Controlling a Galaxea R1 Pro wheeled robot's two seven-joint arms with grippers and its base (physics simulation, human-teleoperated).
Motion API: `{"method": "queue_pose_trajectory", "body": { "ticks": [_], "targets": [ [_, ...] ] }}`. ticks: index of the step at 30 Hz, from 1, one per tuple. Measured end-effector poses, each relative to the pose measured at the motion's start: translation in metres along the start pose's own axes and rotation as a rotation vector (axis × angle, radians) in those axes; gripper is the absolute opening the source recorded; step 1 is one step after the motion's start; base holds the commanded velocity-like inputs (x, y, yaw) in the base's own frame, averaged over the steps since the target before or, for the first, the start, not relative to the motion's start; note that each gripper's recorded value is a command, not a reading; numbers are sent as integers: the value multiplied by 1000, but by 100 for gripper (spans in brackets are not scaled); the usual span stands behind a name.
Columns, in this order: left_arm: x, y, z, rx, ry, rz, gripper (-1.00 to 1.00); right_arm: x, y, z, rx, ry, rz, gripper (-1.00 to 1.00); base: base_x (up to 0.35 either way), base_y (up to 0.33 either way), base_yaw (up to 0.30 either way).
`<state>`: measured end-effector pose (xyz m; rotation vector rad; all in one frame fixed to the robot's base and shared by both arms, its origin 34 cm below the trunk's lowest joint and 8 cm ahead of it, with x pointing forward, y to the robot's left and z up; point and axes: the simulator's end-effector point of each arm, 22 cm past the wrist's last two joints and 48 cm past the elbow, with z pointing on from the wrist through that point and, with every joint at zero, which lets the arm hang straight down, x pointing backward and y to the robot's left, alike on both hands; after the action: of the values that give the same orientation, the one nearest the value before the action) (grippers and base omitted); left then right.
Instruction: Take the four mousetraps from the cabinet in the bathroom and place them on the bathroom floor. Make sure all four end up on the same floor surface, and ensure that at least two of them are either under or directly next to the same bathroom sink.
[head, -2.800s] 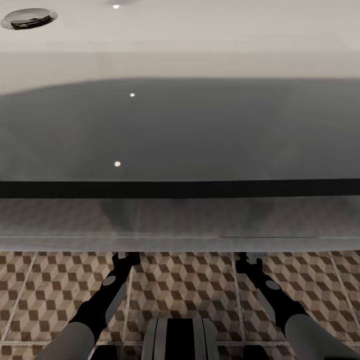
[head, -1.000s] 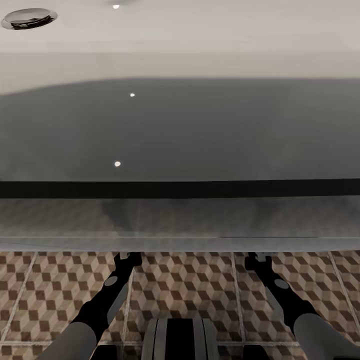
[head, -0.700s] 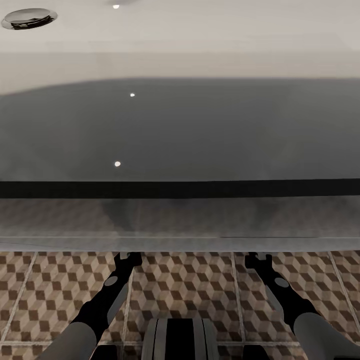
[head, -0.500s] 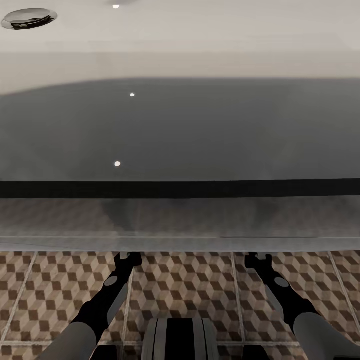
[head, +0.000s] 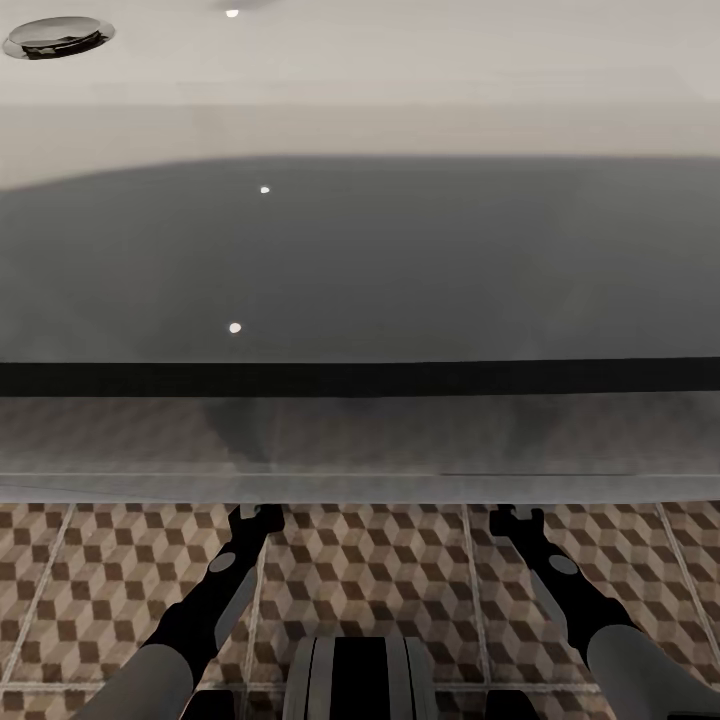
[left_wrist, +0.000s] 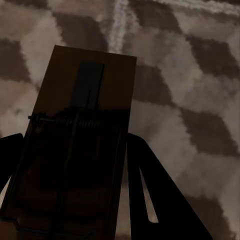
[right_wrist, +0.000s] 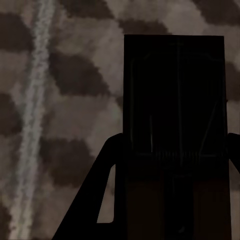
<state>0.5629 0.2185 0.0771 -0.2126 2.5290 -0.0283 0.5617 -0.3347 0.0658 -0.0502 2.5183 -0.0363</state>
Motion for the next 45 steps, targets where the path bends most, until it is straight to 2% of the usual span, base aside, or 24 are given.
{"method": "queue_pose_trajectory", "body": {
  "ticks": [30, 37, 45],
  "targets": [
    [1, -2, 0, 9, 4, 3, -100, 2, 0, 0, 0, 9, 1, -100, 0, 0, 0],
    [13, -2, 0, 9, 66, 9, -100, 2, 0, 0, 0, 10, 1, -100, 0, 0, 0],
    [14, -3, 0, 10, 71, 6, -100, -8, 0, 6, 0, 12, 6, -100, 0, 0, 0]
  ]
}}
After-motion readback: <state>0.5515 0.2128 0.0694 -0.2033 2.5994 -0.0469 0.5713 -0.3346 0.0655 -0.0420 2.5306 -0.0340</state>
